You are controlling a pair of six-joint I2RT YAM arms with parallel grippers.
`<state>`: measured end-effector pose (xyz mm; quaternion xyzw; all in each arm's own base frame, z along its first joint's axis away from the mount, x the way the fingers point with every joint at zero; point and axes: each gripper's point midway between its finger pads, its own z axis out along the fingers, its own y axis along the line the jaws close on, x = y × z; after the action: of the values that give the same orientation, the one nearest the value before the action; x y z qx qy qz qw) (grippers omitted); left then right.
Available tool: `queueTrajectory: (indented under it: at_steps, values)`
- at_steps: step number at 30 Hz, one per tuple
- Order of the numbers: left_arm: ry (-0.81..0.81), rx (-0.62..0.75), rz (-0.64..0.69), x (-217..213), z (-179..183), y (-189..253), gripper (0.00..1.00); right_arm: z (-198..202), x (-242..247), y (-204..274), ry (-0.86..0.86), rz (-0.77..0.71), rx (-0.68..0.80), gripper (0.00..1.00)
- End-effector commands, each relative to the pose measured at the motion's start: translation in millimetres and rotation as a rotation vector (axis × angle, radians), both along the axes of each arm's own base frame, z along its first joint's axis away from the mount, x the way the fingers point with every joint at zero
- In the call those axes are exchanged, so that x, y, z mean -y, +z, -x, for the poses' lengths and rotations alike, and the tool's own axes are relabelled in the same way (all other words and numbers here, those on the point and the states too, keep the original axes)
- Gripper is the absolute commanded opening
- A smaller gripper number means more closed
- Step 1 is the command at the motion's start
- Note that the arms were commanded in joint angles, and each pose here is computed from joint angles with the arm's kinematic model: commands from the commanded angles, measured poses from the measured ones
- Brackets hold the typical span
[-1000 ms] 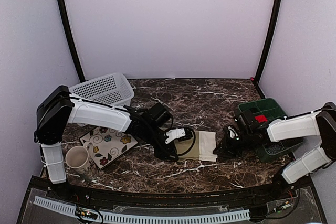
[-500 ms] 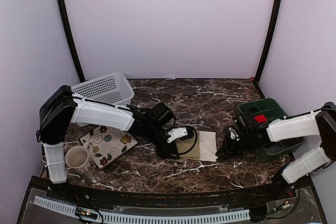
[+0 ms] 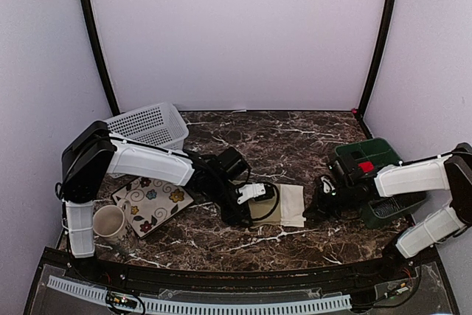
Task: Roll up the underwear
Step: Smooth out the underwear at the center of the board.
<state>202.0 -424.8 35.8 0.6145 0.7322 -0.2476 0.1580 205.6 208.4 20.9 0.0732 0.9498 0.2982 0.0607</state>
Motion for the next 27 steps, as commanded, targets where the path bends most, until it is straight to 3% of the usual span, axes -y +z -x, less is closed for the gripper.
queueTrajectory:
  at_steps: [1,6,12,16,23,27]
  values:
    - [0.0,0.034,-0.02,-0.1,-3.7,2.8,0.39,-5.3,-3.7,7.9,0.012,0.0,0.025,0.0]
    - [0.013,0.04,-0.028,-0.8,-6.3,5.6,0.33,-5.6,-3.4,10.1,0.014,0.005,0.026,0.0]
    - [0.035,0.042,0.007,6.4,-9.7,14.5,0.46,-6.6,-3.4,11.4,0.011,0.006,0.028,0.0]
    - [0.05,0.056,-0.003,6.3,-14.4,13.1,0.48,-6.4,-3.1,10.5,0.008,0.007,0.025,0.0]
    - [0.038,0.088,-0.05,-1.6,-16.6,5.3,0.48,-7.6,-3.9,10.9,0.006,0.006,0.025,0.0]
    - [0.011,0.088,-0.058,-4.8,-12.8,5.5,0.42,-8.6,-5.2,11.7,0.009,0.005,0.026,0.0]
